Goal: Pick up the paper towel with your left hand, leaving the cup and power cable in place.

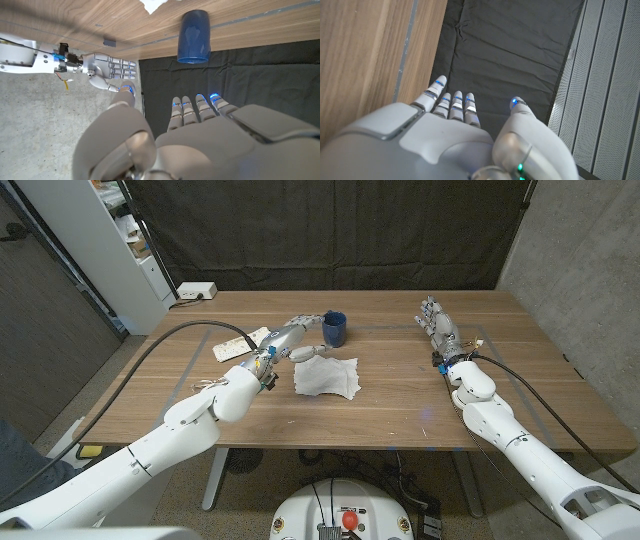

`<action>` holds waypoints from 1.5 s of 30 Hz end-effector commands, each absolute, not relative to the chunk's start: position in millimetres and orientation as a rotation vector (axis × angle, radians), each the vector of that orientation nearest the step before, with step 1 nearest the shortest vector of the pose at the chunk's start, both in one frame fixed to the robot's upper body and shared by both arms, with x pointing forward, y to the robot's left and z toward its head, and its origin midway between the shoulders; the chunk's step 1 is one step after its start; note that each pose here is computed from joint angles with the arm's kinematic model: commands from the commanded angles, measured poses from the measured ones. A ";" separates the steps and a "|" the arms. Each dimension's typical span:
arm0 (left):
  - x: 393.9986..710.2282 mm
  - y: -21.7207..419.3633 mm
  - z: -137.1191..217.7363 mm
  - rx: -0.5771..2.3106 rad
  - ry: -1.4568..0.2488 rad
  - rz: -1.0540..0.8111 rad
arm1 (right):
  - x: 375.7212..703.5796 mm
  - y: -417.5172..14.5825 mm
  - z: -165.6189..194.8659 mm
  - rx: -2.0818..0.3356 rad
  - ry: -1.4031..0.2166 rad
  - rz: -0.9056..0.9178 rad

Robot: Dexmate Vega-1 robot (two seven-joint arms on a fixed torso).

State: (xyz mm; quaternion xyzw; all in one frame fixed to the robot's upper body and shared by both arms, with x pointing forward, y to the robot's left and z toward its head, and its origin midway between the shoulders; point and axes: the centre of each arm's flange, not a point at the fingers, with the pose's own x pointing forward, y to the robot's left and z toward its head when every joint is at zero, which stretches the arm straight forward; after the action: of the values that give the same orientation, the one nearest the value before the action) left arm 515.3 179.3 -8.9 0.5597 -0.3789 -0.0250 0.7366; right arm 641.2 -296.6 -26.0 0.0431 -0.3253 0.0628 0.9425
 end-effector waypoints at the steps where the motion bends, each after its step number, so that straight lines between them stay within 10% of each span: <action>1: 514.8 171.8 -7.5 1.297 -0.780 -0.074 | 642.9 -298.2 -23.4 0.093 -0.669 0.131; 45: 528.6 149.9 -9.1 1.501 -0.655 -0.175 | 648.9 -302.2 -21.7 0.108 -0.662 0.111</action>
State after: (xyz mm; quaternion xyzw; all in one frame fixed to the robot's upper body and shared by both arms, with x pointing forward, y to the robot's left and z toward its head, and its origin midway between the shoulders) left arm 524.6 156.4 -7.1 0.6517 -0.3125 -0.0628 0.6883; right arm 648.4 -300.1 -21.7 0.0518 -0.3272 0.0579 0.9417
